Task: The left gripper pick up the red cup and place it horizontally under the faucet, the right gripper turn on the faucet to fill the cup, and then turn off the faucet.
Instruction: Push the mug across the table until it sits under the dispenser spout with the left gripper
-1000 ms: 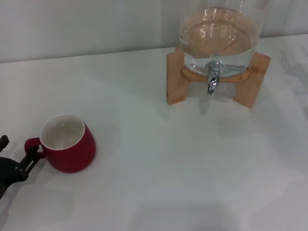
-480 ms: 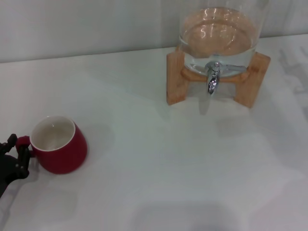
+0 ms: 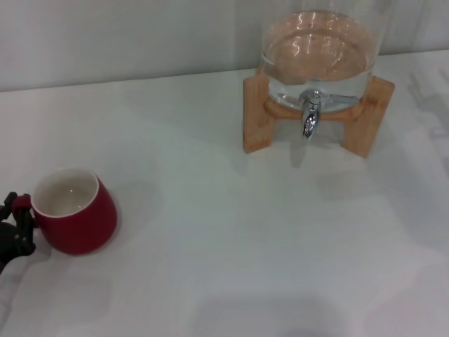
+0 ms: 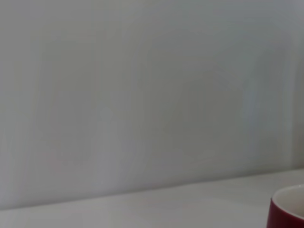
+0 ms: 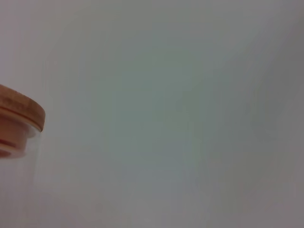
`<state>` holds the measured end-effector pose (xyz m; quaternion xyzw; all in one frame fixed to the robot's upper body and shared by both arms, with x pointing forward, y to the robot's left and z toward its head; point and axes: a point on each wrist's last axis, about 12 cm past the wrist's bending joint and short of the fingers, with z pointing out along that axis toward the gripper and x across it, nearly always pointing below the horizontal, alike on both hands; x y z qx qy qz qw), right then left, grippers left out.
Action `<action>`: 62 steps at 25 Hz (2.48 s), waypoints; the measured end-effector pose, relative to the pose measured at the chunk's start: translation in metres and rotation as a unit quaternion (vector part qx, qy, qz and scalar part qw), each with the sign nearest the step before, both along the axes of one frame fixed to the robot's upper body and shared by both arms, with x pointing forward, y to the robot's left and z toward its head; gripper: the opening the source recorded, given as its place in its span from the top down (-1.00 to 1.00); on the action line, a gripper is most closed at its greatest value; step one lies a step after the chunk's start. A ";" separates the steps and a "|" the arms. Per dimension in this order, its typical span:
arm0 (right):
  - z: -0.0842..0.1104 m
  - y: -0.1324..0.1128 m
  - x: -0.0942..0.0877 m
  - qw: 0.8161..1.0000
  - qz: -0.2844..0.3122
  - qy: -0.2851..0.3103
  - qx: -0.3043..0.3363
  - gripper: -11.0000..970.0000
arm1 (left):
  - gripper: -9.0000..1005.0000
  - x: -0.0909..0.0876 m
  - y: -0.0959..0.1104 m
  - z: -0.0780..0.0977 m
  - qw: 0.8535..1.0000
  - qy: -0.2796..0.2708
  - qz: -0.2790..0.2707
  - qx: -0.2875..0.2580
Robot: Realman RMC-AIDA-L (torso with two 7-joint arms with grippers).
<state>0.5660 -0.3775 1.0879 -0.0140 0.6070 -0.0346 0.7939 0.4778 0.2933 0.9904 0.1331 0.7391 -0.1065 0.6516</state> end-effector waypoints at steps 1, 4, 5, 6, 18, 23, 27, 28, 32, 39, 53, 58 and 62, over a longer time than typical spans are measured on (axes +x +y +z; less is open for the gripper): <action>0.000 0.000 0.000 1.000 0.000 0.000 0.000 -0.28 | 0.71 0.000 0.000 0.001 1.000 -0.004 0.000 -0.002; 0.000 0.001 0.000 1.000 0.002 -0.001 -0.001 -0.28 | 0.71 0.002 -0.003 0.007 1.000 -0.025 -0.006 -0.012; 0.000 0.001 0.000 1.000 0.003 -0.001 -0.001 -0.28 | 0.71 0.003 -0.005 0.009 0.999 -0.031 -0.011 -0.014; 0.000 0.002 0.000 1.000 0.006 -0.001 -0.002 -0.28 | 0.71 0.005 -0.008 0.011 0.999 -0.036 -0.016 -0.016; 0.000 0.013 -0.002 0.999 0.032 -0.013 -0.007 -0.28 | 0.71 0.048 -0.065 0.037 0.996 -0.018 -0.084 -0.006; -0.001 0.017 -0.001 0.999 0.039 -0.011 -0.005 -0.28 | 0.71 0.056 -0.094 0.046 0.992 -0.010 -0.122 0.007; -0.001 0.019 -0.001 0.999 0.046 -0.011 -0.008 -0.28 | 0.71 0.059 -0.116 0.050 0.988 0.000 -0.155 0.015; 0.000 0.020 0.000 0.999 0.047 -0.011 -0.008 -0.28 | 0.71 0.059 -0.120 0.051 0.987 0.003 -0.160 0.017; 0.000 0.021 -0.001 0.999 0.049 -0.015 -0.008 -0.28 | 0.71 0.062 -0.136 0.055 0.983 0.015 -0.179 0.024; 0.000 0.025 -0.002 0.998 0.063 -0.020 -0.011 -0.28 | 0.71 0.064 -0.157 0.060 0.979 0.036 -0.195 0.054; 0.001 0.032 -0.005 0.996 0.087 -0.029 -0.019 -0.28 | 0.71 0.074 -0.188 0.078 0.975 0.079 -0.191 0.086; 0.002 0.034 -0.005 0.995 0.092 -0.032 -0.020 -0.28 | 0.71 0.075 -0.197 0.080 0.971 0.083 -0.203 0.091; 0.001 0.034 -0.005 0.995 0.094 -0.032 -0.021 -0.28 | 0.71 0.075 -0.203 0.082 0.970 0.088 -0.209 0.090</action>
